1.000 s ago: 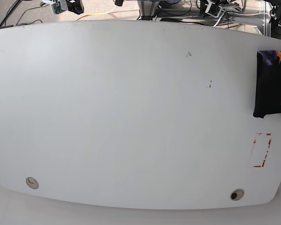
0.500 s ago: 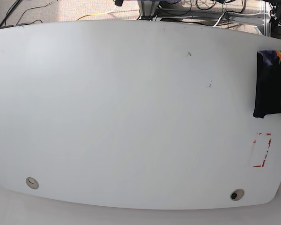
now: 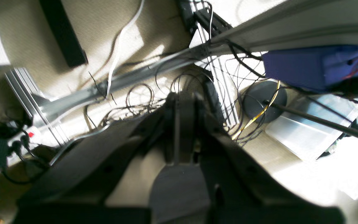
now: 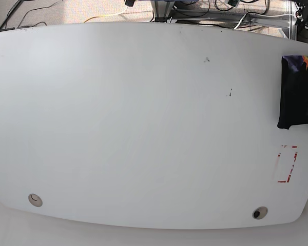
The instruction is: Layout the t-shirt on the table in an organized manner, then fold the t-shirt properly
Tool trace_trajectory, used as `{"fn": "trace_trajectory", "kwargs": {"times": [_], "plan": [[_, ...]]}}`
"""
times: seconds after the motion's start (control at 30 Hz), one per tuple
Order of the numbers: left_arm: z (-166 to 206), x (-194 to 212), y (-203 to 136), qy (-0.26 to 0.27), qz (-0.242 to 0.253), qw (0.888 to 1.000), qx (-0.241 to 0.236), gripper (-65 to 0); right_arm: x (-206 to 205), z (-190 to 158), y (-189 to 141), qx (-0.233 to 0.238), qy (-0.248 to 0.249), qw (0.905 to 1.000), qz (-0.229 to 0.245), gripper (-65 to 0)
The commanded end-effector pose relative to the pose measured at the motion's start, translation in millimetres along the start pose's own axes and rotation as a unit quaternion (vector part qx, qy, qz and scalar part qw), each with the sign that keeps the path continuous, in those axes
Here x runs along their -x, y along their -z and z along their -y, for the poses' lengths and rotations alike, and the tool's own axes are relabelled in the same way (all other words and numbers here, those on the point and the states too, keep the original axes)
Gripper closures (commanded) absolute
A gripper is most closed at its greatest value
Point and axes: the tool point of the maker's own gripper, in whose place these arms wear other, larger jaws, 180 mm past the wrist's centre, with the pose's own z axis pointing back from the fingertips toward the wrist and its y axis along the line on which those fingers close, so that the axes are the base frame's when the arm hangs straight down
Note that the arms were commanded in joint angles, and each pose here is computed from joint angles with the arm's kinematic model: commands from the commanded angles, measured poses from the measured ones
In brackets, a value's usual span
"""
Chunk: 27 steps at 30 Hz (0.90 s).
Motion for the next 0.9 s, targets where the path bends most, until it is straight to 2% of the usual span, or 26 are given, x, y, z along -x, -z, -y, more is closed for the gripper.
{"fn": "trace_trajectory", "kwargs": {"times": [0.0,0.27,0.4,0.5,0.73,0.87], "plan": [[1.2,2.9,7.0,-0.005,-0.002,1.0,0.005,0.0,5.9,1.3,8.1,-0.013,0.003,0.9999,-0.005,-2.9],[-0.5,21.3,32.7,-0.029,-0.031,0.999,0.01,0.0,14.8,-0.5,37.6,-0.031,0.023,0.9992,-0.014,-2.9],[-8.5,34.3,48.5,-0.048,-0.053,0.997,-0.005,0.0,31.0,-4.1,53.0,-0.043,0.041,0.9978,-0.029,-2.9],[-13.4,48.1,62.4,-0.065,-0.077,0.995,-0.016,0.0,39.0,3.1,65.8,-0.042,0.057,0.9967,-0.039,-2.9],[1.9,64.8,91.2,-0.067,-0.121,0.99,0.006,0.0,50.7,20.1,83.7,-0.029,0.096,0.9942,-0.039,-2.9],[-6.3,63.5,104.8,-0.078,-0.116,0.99,-0.01,0.0,49.5,36.1,94.5,-0.019,0.101,0.9936,-0.047,-2.9]]}}
